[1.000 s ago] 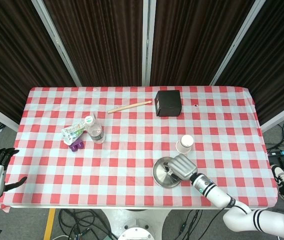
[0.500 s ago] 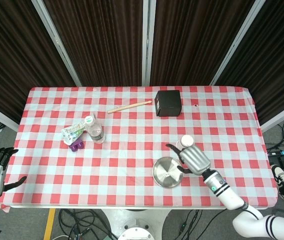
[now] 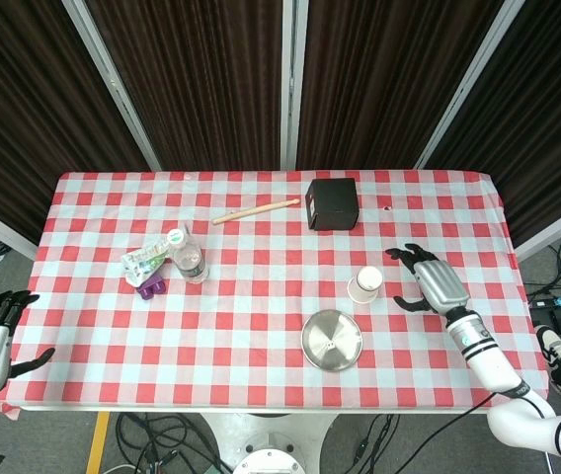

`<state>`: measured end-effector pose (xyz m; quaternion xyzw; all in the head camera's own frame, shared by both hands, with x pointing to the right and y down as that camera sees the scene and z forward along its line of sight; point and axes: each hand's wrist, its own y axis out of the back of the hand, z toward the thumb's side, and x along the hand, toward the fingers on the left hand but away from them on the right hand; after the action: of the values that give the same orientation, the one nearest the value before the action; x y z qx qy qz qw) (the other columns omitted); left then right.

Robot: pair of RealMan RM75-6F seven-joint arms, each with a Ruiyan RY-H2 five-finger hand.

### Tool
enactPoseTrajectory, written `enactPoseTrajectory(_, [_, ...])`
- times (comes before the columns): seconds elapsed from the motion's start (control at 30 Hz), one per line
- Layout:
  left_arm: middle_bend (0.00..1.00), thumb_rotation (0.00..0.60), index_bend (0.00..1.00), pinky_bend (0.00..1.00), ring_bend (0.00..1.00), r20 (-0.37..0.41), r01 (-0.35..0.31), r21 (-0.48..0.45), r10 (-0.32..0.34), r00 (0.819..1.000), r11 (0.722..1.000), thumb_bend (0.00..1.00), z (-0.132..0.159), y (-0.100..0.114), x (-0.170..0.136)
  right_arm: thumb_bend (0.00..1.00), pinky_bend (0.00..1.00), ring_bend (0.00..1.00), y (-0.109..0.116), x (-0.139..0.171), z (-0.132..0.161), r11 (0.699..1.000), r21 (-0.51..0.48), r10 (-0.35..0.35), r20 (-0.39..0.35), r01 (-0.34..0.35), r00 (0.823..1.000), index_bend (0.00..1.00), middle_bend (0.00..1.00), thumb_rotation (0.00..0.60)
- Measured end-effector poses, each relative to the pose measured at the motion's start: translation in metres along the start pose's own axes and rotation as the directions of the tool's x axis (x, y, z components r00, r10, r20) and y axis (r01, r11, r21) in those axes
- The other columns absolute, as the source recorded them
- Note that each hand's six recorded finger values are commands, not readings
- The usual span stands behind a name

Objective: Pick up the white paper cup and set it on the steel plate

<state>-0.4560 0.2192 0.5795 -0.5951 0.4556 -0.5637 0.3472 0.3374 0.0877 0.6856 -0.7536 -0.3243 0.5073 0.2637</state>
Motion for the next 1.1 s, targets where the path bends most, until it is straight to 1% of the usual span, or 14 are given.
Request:
enactPoseTrajectory(0.1, [0.16, 0.6, 0.2, 0.16, 0.12, -0.001, 0.001, 0.005, -0.001, 1.0, 1.0, 0.11, 0.0, 0.001, 0.0, 0.16, 0.15, 0.05, -0.009, -0.012, -0.004, 0.999, -0.017, 0.035, 0.024, -0.034, 0.999, 0.18, 0.2, 0.6])
enactPoseTrajectory(0.33, [0.16, 0.6, 0.2, 0.16, 0.12, -0.001, -0.003, 0.014, 0.003, 1.0, 1.0, 0.11, 0.001, 0.004, 0.0, 0.16, 0.15, 0.05, -0.022, -0.035, 0.002, 0.996, -0.028, 0.086, 0.033, -0.085, 0.996, 0.23, 0.2, 0.6])
enactPoseTrajectory(0.53, [0.16, 0.6, 0.2, 0.16, 0.12, -0.007, 0.002, 0.014, -0.002, 1.0, 1.0, 0.11, 0.0, 0.004, 0.0, 0.16, 0.15, 0.05, -0.027, -0.045, 0.01, 0.993, -0.028, 0.118, 0.029, -0.118, 0.993, 0.33, 0.21, 0.6])
enactPoseTrajectory(0.73, [0.16, 0.6, 0.2, 0.16, 0.12, -0.007, 0.002, 0.015, -0.002, 1.0, 1.0, 0.11, 0.0, 0.004, 0.0, 0.16, 0.15, 0.05, -0.027, -0.048, 0.011, 0.992, -0.022, 0.123, 0.035, -0.122, 0.992, 0.33, 0.22, 0.6])
enactPoseTrajectory(0.83, [0.16, 0.6, 0.2, 0.16, 0.12, -0.006, 0.002, 0.015, -0.002, 1.0, 1.0, 0.11, 0.0, 0.004, 0.001, 0.21, 0.15, 0.05, -0.027, -0.049, 0.012, 0.992, -0.025, 0.121, 0.034, -0.121, 0.992, 0.35, 0.23, 0.6])
enactPoseTrajectory(0.87, [0.16, 0.6, 0.2, 0.16, 0.12, -0.006, 0.001, 0.015, -0.001, 1.0, 1.0, 0.11, 0.0, 0.004, 0.001, 0.23, 0.15, 0.05, -0.027, -0.049, 0.013, 0.993, -0.028, 0.119, 0.032, -0.118, 0.992, 0.38, 0.23, 0.6])
enactPoseTrajectory(1.0, [0.16, 0.6, 0.2, 0.16, 0.12, -0.009, -0.002, 0.015, 0.002, 1.0, 1.0, 0.11, -0.001, 0.004, 0.0, 0.28, 0.15, 0.06, -0.026, -0.049, 0.016, 0.993, -0.034, 0.111, 0.021, -0.11, 0.994, 0.48, 0.25, 0.6])
enactPoseTrajectory(1.1, [0.16, 0.6, 0.2, 0.16, 0.12, -0.01, -0.002, 0.016, 0.002, 1.0, 1.0, 0.11, -0.002, 0.005, 0.0, 0.3, 0.15, 0.06, -0.024, -0.047, 0.02, 0.994, -0.038, 0.099, 0.0, -0.099, 0.995, 0.51, 0.27, 0.6])
